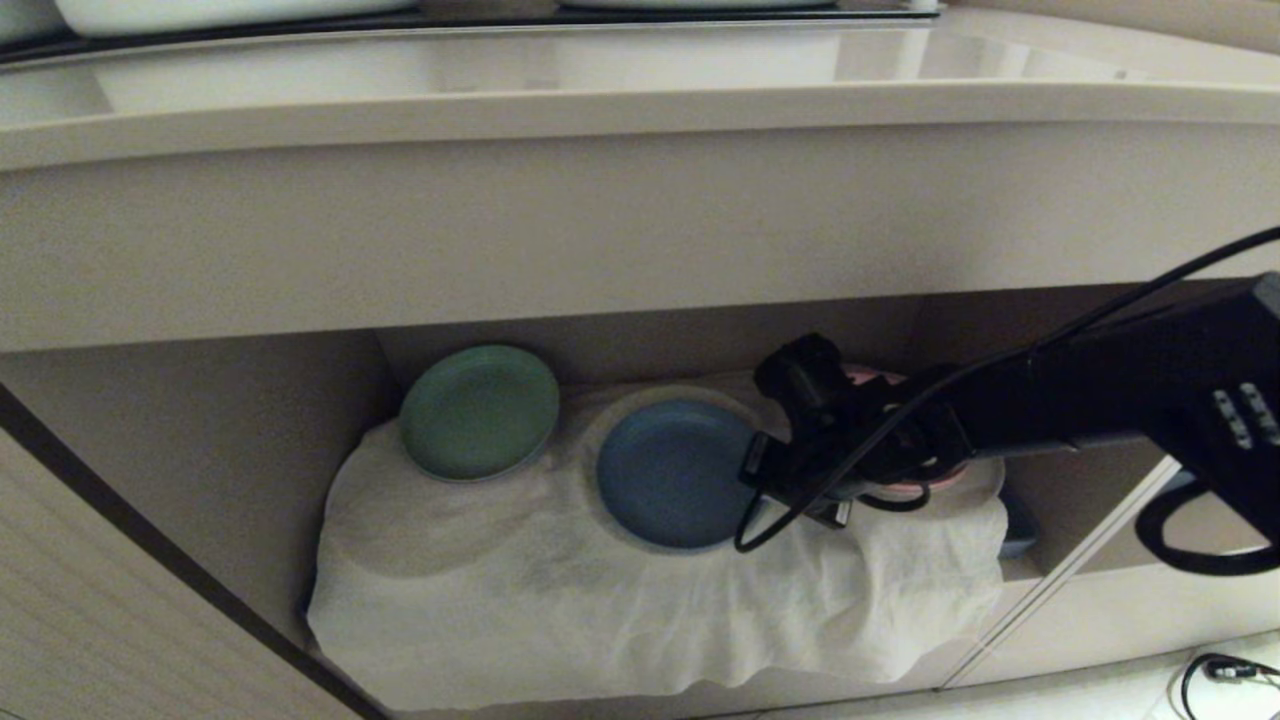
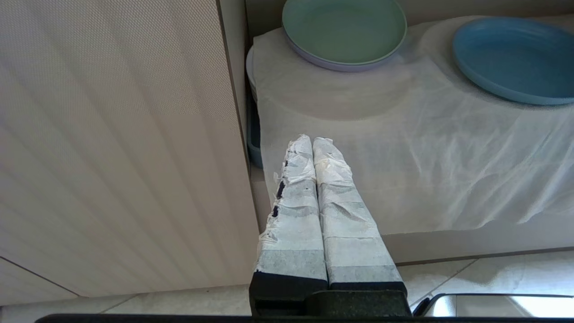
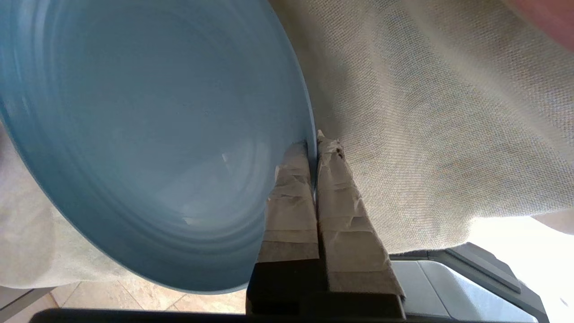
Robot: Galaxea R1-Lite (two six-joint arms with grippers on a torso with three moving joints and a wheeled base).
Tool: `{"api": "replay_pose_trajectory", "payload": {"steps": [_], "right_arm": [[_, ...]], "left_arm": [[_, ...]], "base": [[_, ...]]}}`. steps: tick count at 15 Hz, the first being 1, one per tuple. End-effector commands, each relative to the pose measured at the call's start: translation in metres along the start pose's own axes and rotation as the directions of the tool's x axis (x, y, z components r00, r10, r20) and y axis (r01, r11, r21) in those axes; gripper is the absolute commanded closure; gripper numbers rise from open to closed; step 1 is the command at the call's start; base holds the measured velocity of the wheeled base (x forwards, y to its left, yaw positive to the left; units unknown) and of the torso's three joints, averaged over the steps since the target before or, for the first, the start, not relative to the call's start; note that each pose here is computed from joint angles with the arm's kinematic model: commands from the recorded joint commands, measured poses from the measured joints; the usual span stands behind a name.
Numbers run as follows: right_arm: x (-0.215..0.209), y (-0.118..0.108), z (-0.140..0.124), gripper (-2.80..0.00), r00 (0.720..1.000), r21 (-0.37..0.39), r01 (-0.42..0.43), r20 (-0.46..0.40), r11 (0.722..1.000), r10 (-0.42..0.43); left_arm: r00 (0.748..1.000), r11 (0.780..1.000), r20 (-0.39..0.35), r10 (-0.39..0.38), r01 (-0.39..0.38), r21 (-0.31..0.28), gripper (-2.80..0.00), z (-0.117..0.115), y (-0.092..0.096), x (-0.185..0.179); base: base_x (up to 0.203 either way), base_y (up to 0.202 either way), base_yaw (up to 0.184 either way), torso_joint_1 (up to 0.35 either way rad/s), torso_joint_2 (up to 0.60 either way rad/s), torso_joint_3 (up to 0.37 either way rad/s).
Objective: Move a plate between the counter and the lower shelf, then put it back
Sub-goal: Put the plate in the cupboard
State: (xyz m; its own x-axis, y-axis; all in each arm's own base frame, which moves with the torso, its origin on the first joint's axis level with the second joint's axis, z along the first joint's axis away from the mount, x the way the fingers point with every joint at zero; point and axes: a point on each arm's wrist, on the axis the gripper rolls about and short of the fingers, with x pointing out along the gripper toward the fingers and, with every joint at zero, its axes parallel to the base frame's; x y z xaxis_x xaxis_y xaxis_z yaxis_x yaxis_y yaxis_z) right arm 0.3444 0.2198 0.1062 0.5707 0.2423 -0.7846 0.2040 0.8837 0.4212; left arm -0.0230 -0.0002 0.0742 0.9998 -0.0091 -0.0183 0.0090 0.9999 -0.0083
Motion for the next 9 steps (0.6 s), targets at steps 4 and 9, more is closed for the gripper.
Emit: {"api": "replay_pose_trajectory", "payload": {"steps": [4,9], "right_arm": [[-0.0004,-0.0013,-0.0001,0.00,1.000,0.005,0.013,-0.009,1.000,-0.013],[-0.0004,-0.0012,0.0001,-2.80,1.000,0.005,0.015,-0.008,1.000,-0.015]], "left_arm": [[1.000,1.000,0.000,0.000,0.000,-0.001,0.00,-0.0001,0.0000,0.0000],[1.000,1.000,0.000,0.000,0.000,0.000,0.00,-0.0001,0.0000,0.0000]], "base": [[0.000,0.000,0.000,0.000,0.00,0.000],[0.000,0.000,0.000,0.000,0.00,0.000]]}}
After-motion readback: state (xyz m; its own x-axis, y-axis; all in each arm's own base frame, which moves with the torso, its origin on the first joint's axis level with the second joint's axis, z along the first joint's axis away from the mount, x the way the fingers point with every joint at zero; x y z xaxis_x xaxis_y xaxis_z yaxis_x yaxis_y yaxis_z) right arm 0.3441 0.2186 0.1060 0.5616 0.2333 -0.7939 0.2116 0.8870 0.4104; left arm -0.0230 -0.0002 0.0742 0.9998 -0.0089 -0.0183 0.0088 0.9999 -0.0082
